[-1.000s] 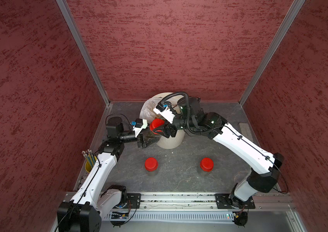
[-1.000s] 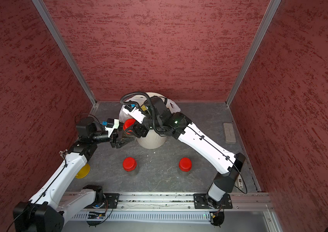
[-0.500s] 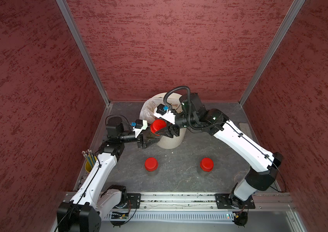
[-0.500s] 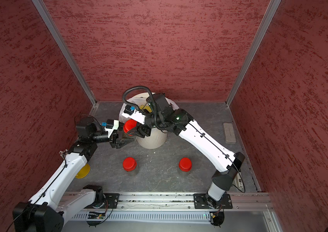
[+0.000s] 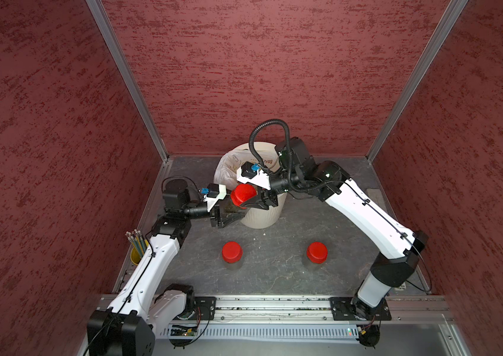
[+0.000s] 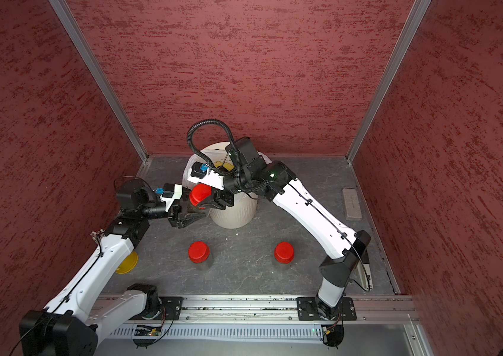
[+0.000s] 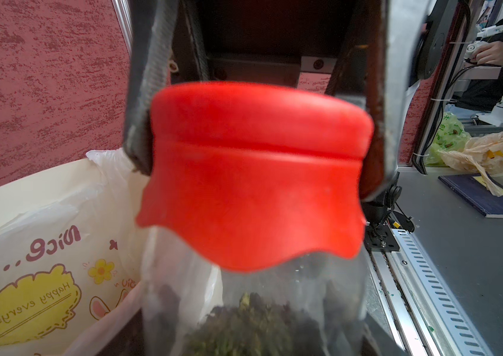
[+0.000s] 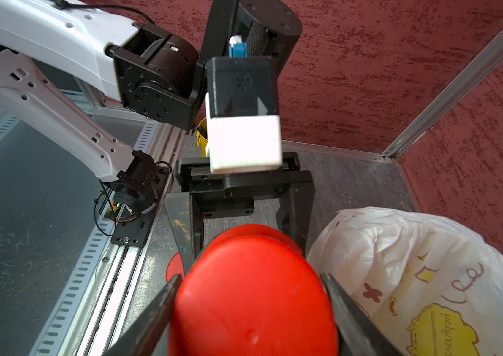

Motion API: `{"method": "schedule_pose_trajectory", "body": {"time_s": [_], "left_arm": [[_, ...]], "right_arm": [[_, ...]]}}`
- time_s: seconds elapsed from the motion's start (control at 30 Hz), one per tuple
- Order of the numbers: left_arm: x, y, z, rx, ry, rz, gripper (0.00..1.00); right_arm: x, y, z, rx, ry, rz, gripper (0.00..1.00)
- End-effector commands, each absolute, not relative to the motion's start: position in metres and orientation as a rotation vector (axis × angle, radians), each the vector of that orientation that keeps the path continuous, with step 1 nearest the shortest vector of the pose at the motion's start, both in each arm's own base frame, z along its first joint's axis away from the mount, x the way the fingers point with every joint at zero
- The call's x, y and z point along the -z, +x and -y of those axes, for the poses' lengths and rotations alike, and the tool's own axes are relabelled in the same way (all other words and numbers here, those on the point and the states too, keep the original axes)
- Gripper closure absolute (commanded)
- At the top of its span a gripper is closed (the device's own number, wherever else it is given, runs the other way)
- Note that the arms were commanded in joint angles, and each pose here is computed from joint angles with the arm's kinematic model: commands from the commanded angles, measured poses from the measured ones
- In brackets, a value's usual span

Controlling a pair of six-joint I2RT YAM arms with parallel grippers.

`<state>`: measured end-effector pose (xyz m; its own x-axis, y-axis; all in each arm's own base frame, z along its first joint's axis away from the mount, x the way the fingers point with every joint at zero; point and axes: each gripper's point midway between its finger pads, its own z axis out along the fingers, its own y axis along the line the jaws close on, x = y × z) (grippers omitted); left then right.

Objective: Empty moldy tea leaves from jars
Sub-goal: Unscrew the lid from the jar.

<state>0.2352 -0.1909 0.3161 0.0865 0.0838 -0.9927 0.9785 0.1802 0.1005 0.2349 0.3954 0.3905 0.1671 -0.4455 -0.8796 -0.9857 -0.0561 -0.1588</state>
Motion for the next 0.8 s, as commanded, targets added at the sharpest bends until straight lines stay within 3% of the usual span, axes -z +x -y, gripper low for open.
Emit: {"method": "schedule_pose_trajectory", "body": {"time_s": [0.0, 0.1, 0.2, 0.47, 0.77], "left_arm": [[-0.315, 0.237, 0.188, 0.986, 1.142, -1.318, 0.35], [-0.314, 0.237, 0.189, 0.988, 1.141, -1.321, 0.35], [-0.314, 0.237, 0.188, 0.987, 1.141, -1.321, 0.35], [-0.314, 0.237, 0.188, 0.986, 1.142, -1.32, 0.35], [-0.314, 0.237, 0.188, 0.988, 1.14, -1.323, 0.35]], "right_arm": [[-0.416, 0.231, -0.387, -0.814, -1.645, -1.284, 0.67], [-0.414, 0.23, -0.387, -0.822, -1.656, -1.284, 0.66], [-0.416, 0.231, -0.388, -0.832, -1.644, -1.288, 0.56], [-0.427, 0.235, -0.392, -0.861, -1.58, -1.295, 0.16], [-0.438, 0.255, -0.397, -0.871, -1.395, -1.431, 0.01]]}}
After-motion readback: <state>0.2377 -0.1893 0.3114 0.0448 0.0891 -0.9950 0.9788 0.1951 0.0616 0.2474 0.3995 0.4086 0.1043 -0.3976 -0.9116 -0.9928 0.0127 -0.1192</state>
